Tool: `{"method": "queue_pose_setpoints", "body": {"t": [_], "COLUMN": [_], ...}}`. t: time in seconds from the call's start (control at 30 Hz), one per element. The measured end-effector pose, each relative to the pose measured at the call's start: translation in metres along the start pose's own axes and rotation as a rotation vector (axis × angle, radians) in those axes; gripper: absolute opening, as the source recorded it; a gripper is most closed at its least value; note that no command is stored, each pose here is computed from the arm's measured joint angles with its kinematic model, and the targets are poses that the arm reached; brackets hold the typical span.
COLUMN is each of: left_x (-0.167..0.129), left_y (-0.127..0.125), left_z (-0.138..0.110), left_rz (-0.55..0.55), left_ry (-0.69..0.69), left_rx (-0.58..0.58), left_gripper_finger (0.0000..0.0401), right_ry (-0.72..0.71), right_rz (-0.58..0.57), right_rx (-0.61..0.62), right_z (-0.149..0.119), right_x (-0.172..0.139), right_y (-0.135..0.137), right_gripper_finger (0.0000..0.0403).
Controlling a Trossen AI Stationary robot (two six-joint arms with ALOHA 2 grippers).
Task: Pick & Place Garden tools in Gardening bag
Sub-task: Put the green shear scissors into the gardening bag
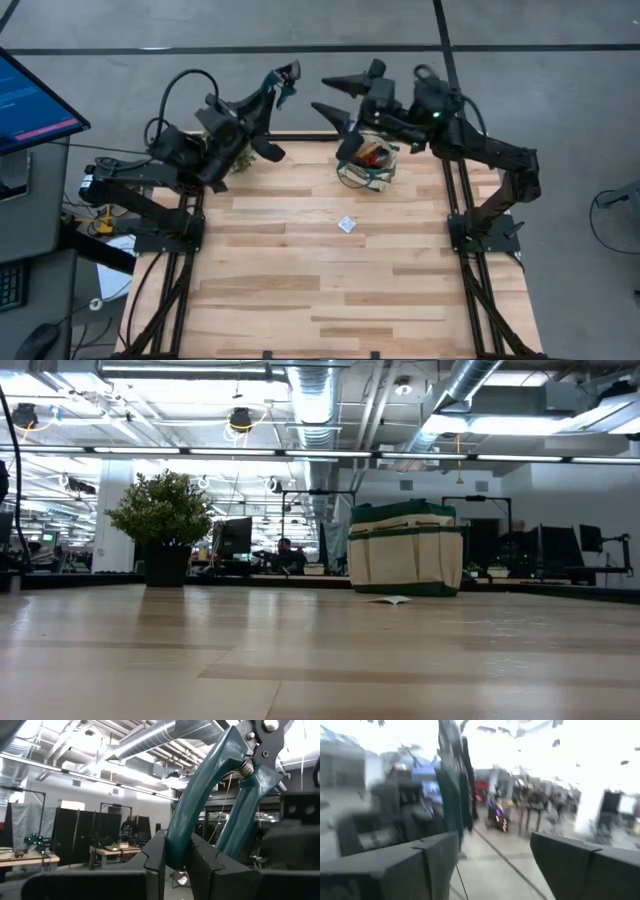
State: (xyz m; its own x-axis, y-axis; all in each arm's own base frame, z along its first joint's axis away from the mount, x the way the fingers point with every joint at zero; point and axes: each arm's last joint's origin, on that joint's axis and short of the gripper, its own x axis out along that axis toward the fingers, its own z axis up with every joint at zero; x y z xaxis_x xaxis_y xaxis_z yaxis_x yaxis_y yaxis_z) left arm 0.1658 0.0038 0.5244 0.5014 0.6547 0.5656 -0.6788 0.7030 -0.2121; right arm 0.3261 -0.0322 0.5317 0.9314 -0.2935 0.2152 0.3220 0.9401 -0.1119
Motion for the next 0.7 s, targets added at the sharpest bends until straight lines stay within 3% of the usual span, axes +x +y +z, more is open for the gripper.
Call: {"method": "queue_pose_setpoints", "body": {"t": [0.27,0.7], "left_x": [0.002,0.015], "left_y": [-0.005,-0.016], "left_z": [-0.005,-0.027], "left_rz": [-0.036,-0.041], "left_ry": [-0.012,-0.029], "left_rx": [-0.037,-0.019], "left_gripper_finger": [0.0049,0.0049], "right_ry": [-0.106,-0.100], "right_rz": [0.030,0.086], "right_rx": [0.011,0.006], "right_z": [0.010,0.009], "right_x": [0.000,0.000], "right_y": [-0.006,-0.004], "right_gripper_finger": [0.0255,0.0255]}}
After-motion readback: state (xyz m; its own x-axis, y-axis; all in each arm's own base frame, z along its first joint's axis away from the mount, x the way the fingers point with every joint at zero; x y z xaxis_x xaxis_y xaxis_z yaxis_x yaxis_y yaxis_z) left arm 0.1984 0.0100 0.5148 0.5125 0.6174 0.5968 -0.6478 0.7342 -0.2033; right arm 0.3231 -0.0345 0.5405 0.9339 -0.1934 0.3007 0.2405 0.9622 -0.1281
